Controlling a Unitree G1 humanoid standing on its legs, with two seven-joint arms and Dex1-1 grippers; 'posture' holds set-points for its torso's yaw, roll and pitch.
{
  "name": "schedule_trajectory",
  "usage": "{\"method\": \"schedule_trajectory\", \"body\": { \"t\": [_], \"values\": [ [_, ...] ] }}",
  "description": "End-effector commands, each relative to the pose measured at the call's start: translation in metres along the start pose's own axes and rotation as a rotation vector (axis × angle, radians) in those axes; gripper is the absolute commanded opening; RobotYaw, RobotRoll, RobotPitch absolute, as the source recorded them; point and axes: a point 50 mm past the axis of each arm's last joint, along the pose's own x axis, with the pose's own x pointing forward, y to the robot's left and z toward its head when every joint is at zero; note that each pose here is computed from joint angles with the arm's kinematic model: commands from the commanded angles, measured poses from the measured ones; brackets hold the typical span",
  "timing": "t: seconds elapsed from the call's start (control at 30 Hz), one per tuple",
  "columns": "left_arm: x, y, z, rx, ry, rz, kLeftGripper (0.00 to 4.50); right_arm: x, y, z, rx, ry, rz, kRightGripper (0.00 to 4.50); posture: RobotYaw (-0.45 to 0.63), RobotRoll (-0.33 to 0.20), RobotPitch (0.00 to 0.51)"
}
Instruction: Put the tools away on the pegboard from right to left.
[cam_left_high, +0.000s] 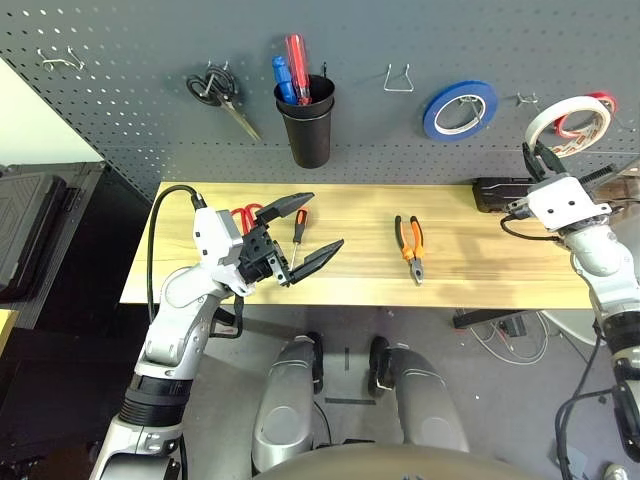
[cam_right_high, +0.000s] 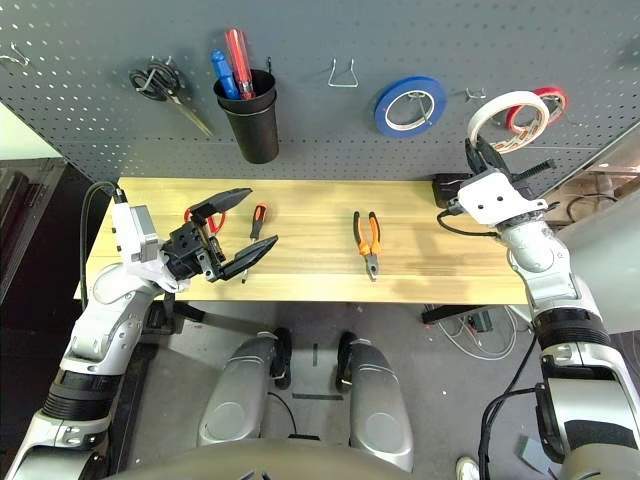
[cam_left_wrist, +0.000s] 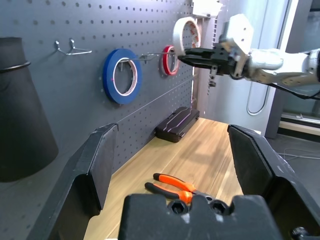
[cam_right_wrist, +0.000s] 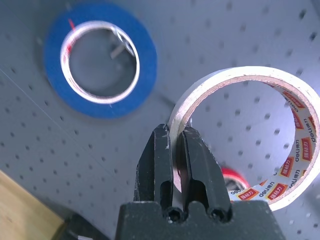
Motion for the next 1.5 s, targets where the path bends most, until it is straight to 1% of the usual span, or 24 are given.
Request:
{"method": "schedule_trajectory", "body": {
  "t": [0.03,0.2,0.43,0.6,0.7,0.8,0.9,1.0,1.03,1.17,1.27,1.33,1.4,1.5],
  "values": [
    [0.002,-0.003,0.0,0.008,0.012,-0.029,4.5,0.005,0.004,-0.008,0.014,0.059,0.046,0.04,0.1,0.0,0.166],
    [0.003,-0.003,0.0,0.009,0.023,-0.026,4.5,0.026,0.008,-0.009,0.041,0.12,0.092,0.04,0.12,0.0,0.174],
    [0.003,-0.004,0.0,0.015,0.042,-0.023,4.5,0.046,0.017,-0.006,0.06,0.187,0.127,0.04,0.12,0.0,0.18],
    [0.003,-0.004,0.0,0.021,0.051,-0.022,4.5,0.055,0.02,-0.004,0.062,0.23,0.129,0.04,0.13,0.0,0.182],
    [0.003,-0.004,0.0,0.025,0.054,-0.021,4.5,0.058,0.021,-0.002,0.067,0.224,0.12,0.96,0.14,0.0,0.187],
    [0.002,-0.004,-0.001,0.03,0.059,-0.018,4.5,0.055,0.021,0.004,0.064,0.137,0.108,2.01,0.15,0.0,0.191],
    [0.0,-0.005,-0.001,0.036,0.071,-0.015,4.5,0.045,0.021,0.005,0.072,0.055,0.091,3.2,0.15,0.0,0.196],
    [-0.003,-0.006,-0.002,0.037,0.082,-0.015,4.5,0.033,0.024,0.004,0.087,0.004,0.087,4.35,0.15,0.0,0.201],
    [-0.004,-0.006,-0.003,0.037,0.087,-0.016,4.5,0.027,0.027,0.003,0.092,-0.015,0.088,4.47,0.15,0.0,0.205],
    [-0.008,-0.006,-0.004,0.04,0.111,-0.021,4.5,0.002,0.037,0.004,0.106,-0.089,0.097,4.47,0.14,0.0,0.216],
    [-0.013,-0.005,-0.009,0.043,0.191,-0.043,4.5,-0.014,0.047,0.004,0.134,-0.077,0.121,4.47,0.13,0.0,0.225],
    [-0.016,-0.004,-0.014,0.052,0.259,-0.059,4.5,-0.022,0.055,0.001,0.158,-0.022,0.163,4.47,0.13,0.0,0.228],
    [-0.021,-0.005,-0.022,0.058,0.341,-0.079,4.5,-0.031,0.067,-0.003,0.208,0.072,0.212,4.47,0.12,0.0,0.231],
    [-0.027,-0.006,-0.032,0.09,0.439,-0.111,4.5,-0.043,0.085,-0.005,0.324,0.226,0.29,4.47,0.12,0.0,0.242]
  ]
}}
